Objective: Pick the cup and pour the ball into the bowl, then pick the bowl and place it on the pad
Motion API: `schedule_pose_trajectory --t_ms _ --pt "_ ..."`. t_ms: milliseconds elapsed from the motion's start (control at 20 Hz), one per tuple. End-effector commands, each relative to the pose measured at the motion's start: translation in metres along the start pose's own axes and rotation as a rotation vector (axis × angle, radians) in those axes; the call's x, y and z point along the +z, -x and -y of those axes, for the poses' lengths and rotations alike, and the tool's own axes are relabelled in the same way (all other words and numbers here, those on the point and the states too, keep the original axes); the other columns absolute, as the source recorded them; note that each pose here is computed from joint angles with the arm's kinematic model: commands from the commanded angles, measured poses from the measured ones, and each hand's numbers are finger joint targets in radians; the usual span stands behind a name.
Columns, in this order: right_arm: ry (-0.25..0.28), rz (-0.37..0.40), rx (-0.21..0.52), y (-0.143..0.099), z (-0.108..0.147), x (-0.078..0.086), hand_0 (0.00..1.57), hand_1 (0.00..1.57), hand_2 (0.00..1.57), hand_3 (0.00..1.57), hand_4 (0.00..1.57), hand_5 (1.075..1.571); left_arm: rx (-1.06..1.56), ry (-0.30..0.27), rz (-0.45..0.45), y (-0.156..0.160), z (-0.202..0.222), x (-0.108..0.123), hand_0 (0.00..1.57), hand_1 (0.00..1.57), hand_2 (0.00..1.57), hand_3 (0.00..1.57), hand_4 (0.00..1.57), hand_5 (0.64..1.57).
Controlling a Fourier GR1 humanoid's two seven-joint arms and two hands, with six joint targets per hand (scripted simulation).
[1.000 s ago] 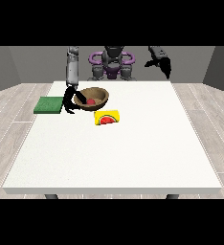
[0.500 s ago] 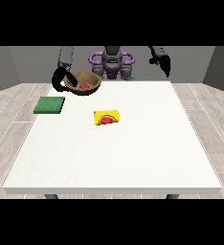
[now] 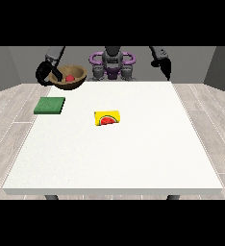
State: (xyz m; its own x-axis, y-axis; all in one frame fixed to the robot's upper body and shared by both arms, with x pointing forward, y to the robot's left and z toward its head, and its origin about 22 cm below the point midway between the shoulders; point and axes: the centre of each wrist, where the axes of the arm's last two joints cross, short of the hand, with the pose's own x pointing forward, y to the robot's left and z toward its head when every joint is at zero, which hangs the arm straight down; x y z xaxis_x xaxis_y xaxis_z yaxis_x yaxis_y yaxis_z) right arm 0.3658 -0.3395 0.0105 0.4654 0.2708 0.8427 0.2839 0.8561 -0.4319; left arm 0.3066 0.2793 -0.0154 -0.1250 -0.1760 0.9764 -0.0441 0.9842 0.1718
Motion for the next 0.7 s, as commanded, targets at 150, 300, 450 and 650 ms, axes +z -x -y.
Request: schedule_pose_trajectory --t_ms 150,300,450,650 --pt "0.098 0.089 -0.012 -0.006 0.069 -0.010 1.57 1.57 1.57 0.22 0.88 1.570 0.018 -0.005 0.136 -0.047 -0.039 -0.032 0.00 0.00 0.00 0.00 1.25 1.503" --pt "0.102 0.065 -0.038 0.018 0.109 -0.006 1.57 1.57 1.57 0.00 0.92 1.571 0.015 -0.089 0.158 -0.050 -0.131 -0.013 0.00 0.00 0.00 0.00 1.32 1.546" --pt "0.132 0.118 -0.066 0.025 0.104 -0.004 1.57 1.57 1.57 0.00 0.86 1.570 0.042 -0.140 0.230 -0.073 -0.186 -0.012 0.00 0.00 0.00 0.00 1.30 1.571" --pt "0.183 0.218 -0.100 -0.007 0.101 -0.009 1.57 1.57 1.57 0.00 0.80 1.566 0.049 -0.155 0.313 -0.092 -0.226 -0.011 0.00 0.00 0.00 0.00 1.27 1.571"
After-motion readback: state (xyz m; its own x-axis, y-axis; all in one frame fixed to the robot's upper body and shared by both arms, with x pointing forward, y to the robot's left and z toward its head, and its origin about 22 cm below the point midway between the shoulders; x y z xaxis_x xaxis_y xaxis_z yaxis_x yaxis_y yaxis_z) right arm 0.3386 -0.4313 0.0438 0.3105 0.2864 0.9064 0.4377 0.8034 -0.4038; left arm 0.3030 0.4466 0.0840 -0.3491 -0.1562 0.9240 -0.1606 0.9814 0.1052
